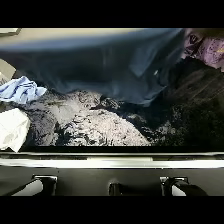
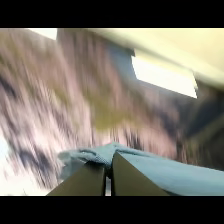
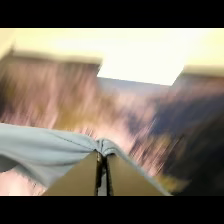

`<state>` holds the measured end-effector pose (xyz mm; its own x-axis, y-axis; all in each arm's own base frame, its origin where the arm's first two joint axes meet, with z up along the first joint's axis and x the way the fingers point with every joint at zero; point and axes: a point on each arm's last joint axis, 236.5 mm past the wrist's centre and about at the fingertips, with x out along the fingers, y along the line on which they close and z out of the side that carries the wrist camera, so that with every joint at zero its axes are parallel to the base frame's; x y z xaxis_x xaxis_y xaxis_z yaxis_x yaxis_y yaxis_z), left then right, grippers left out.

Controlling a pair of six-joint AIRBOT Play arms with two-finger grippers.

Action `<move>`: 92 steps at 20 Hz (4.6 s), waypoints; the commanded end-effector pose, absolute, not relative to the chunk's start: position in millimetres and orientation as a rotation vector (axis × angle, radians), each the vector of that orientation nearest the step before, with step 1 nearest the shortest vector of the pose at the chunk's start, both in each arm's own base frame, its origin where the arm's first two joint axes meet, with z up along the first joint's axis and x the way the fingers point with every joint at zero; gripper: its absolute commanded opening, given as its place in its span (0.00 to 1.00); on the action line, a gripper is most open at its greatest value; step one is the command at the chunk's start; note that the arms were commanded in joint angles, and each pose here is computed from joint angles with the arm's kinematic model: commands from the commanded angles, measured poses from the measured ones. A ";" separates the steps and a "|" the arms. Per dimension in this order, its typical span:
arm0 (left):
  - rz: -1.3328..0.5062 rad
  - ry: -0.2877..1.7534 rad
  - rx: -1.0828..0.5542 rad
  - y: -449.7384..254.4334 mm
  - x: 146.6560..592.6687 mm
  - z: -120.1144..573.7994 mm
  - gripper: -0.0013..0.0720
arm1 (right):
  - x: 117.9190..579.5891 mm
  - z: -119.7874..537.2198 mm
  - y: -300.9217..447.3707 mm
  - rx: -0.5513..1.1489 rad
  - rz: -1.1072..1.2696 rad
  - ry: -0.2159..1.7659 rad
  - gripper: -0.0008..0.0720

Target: Fold the clothes and pants, and hang the long-sleeved shirts on hangers.

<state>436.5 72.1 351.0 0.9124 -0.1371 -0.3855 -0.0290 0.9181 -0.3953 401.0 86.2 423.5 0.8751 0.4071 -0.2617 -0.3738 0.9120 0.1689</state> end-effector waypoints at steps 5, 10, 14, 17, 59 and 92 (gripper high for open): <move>0.232 0.172 -0.261 70.9 276.5 474.3 0.03 | 229.6 547.2 50.1 0.039 0.215 -0.053 0.05; 0.252 0.213 -0.250 66.5 256.2 466.0 0.03 | 212.4 543.5 48.3 0.166 0.205 -0.025 0.05; 0.183 0.396 -0.242 73.1 309.7 406.2 0.03 | 280.1 476.5 46.6 0.263 0.181 0.261 0.05; 0.088 0.641 -0.226 70.7 373.7 317.1 0.03 | 351.1 367.5 43.0 0.311 0.133 0.650 0.05; 0.003 1.520 -0.213 21.5 490.5 -42.8 0.93 | 448.9 -35.6 39.8 0.307 0.119 1.531 0.70; 0.149 1.410 -0.832 44.0 264.9 -52.5 0.93 | 213.8 -117.4 159.3 0.721 0.164 1.529 0.15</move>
<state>269.2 45.9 -50.6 0.2141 -0.3657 -0.9058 -0.5874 0.6927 -0.4185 206.7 160.3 -106.7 0.0554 0.5492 -0.8339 0.3118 0.7839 0.5369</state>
